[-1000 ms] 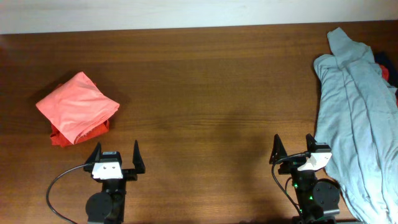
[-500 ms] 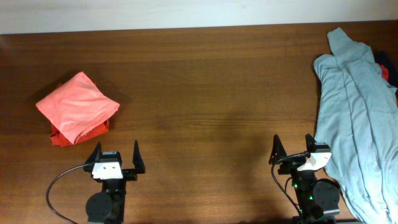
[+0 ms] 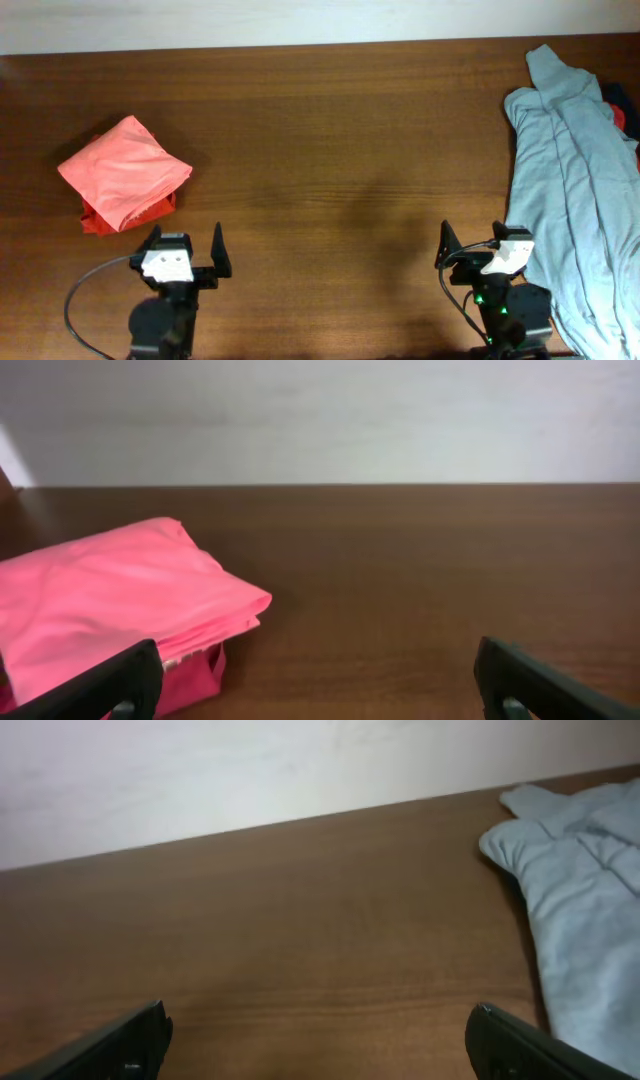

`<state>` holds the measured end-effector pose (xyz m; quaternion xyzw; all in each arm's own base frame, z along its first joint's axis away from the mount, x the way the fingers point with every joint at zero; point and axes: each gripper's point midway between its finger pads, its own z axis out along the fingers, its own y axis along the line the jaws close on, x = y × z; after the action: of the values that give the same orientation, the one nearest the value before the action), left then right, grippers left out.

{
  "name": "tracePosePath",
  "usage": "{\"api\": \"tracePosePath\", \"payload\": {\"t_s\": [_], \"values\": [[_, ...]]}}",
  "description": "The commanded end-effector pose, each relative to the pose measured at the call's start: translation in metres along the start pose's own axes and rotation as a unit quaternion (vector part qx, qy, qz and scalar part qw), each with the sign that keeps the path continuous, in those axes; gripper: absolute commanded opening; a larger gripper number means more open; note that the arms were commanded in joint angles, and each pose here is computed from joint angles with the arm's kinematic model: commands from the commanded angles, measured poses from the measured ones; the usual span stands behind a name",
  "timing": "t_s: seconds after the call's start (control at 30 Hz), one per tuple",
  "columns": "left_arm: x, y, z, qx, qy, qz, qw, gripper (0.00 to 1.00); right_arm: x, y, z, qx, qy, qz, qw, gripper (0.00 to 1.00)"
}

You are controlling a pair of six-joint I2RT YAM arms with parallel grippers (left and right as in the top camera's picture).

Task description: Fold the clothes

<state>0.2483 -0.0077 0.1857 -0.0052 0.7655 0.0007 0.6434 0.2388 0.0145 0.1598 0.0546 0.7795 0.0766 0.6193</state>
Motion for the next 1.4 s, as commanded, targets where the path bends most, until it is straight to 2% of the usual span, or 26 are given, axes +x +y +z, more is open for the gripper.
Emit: {"api": "tracePosePath", "payload": {"t_s": [0.0, 0.23, 0.4, 0.5, 0.57, 0.67, 0.8, 0.9, 1.0, 1.27, 1.37], "values": [[-0.027, -0.002, 0.006, 0.003, 0.016, -0.006, 1.000, 0.99, -0.033, 0.002, -0.003, 0.013, 0.000, -0.007, 1.000, 0.99], [-0.051, -0.008, 0.033, 0.006, 0.128, 0.006, 0.992, 0.99, -0.073, 0.006, 0.027, 0.034, 0.078, -0.087, 0.993, 0.99], [-0.058, -0.010, 0.047, 0.004, 0.211, 0.015, 0.977, 0.99, -0.093, -0.014, 0.062, 0.085, 0.159, -0.081, 0.980, 0.99], [-0.062, -0.023, 0.050, 0.037, 0.239, 0.009, 0.970, 0.99, -0.104, -0.035, 0.083, 0.109, 0.212, -0.059, 0.969, 0.99], [-0.066, -0.029, 0.051, 0.054, 0.239, 0.005, 0.969, 0.99, -0.115, -0.061, 0.091, 0.142, 0.236, -0.040, 0.960, 0.99], [-0.067, -0.030, 0.052, 0.058, 0.236, 0.004, 0.970, 0.99, -0.131, -0.103, 0.101, 0.189, 0.235, -0.015, 0.953, 0.99], [-0.067, -0.031, 0.052, 0.059, 0.237, 0.004, 0.970, 0.99, -0.149, -0.200, 0.104, 0.279, 0.214, 0.013, 0.936, 0.99], [-0.066, -0.031, 0.051, 0.059, 0.239, 0.003, 0.969, 0.99, -0.131, -0.274, 0.095, 0.336, 0.220, 0.037, 0.915, 0.99], [-0.066, -0.030, 0.052, 0.057, 0.239, 0.004, 0.969, 0.99, -0.102, -0.324, 0.086, 0.367, 0.237, 0.057, 0.898, 0.98], [-0.064, -0.030, 0.052, 0.057, 0.242, 0.004, 0.969, 0.99, -0.036, -0.384, 0.084, 0.353, 0.294, 0.054, 0.887, 1.00], [-0.062, -0.031, 0.053, 0.057, 0.245, 0.004, 0.968, 0.99, -0.020, -0.391, 0.092, 0.332, 0.294, 0.062, 0.894, 0.99]]}}
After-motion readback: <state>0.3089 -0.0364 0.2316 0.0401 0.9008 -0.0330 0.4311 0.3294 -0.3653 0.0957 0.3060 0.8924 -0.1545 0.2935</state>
